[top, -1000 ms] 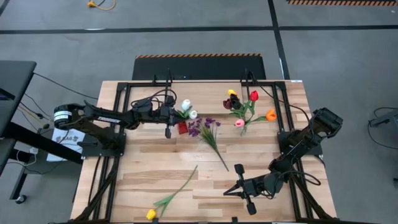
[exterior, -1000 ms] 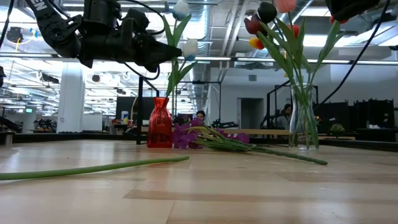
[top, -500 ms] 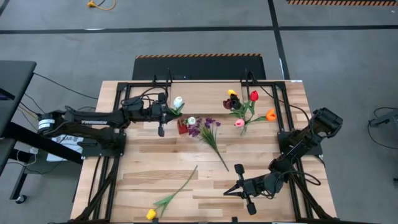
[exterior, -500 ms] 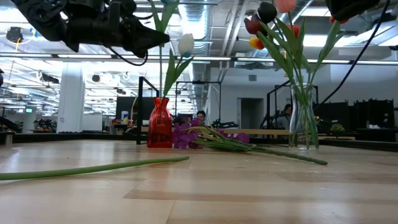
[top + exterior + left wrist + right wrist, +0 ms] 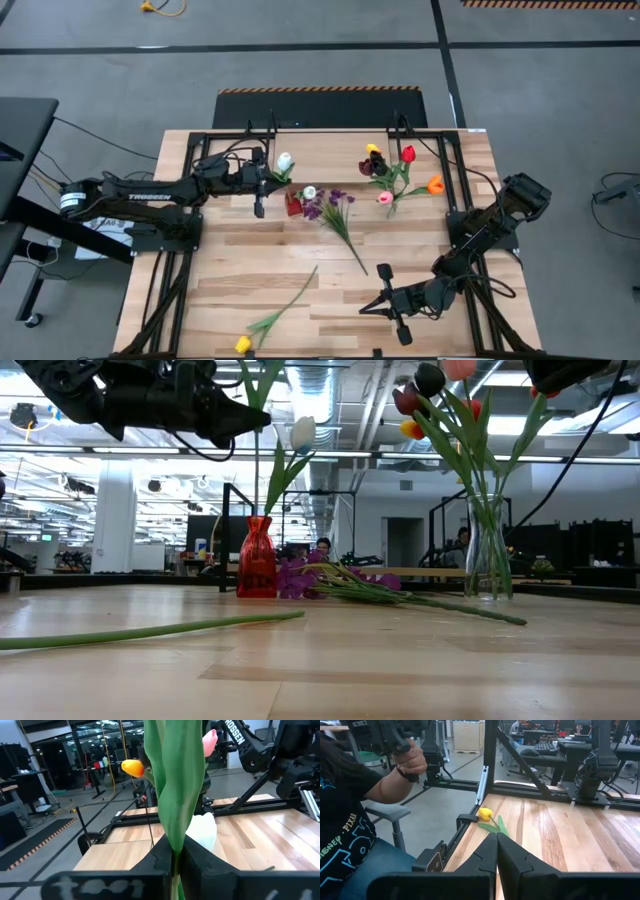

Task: Pick and place flowers into a vace then onto a shelf
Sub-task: Put the white flower into the red vase

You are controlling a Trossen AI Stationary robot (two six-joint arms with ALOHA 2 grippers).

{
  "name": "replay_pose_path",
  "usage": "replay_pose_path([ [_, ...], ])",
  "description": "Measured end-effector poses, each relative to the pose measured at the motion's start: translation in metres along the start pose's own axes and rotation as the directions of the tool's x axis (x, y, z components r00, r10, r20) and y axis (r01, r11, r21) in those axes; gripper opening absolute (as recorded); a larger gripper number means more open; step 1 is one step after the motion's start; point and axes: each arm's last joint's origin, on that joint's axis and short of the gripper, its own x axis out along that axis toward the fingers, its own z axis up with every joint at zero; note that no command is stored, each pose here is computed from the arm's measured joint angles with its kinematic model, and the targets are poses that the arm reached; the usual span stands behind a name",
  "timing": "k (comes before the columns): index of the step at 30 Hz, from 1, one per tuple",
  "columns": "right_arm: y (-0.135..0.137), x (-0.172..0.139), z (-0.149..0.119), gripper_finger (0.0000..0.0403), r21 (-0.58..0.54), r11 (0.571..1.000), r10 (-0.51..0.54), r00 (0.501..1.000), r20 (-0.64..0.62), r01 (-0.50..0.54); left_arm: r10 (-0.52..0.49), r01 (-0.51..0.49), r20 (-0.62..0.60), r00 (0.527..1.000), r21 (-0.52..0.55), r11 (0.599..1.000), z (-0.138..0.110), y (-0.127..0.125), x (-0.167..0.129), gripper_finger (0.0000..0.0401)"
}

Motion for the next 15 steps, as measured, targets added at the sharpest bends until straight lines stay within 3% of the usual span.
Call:
replay_pose_path([
  [15,0.0000,0.0000,0.0000,0.0000,0.000,1.000,0.000,1.000,0.000,0.000,0.045,-0.046,0.006,0.999,0.029,0.999,0.0009,0.0023,-0.0002,0.0000],
])
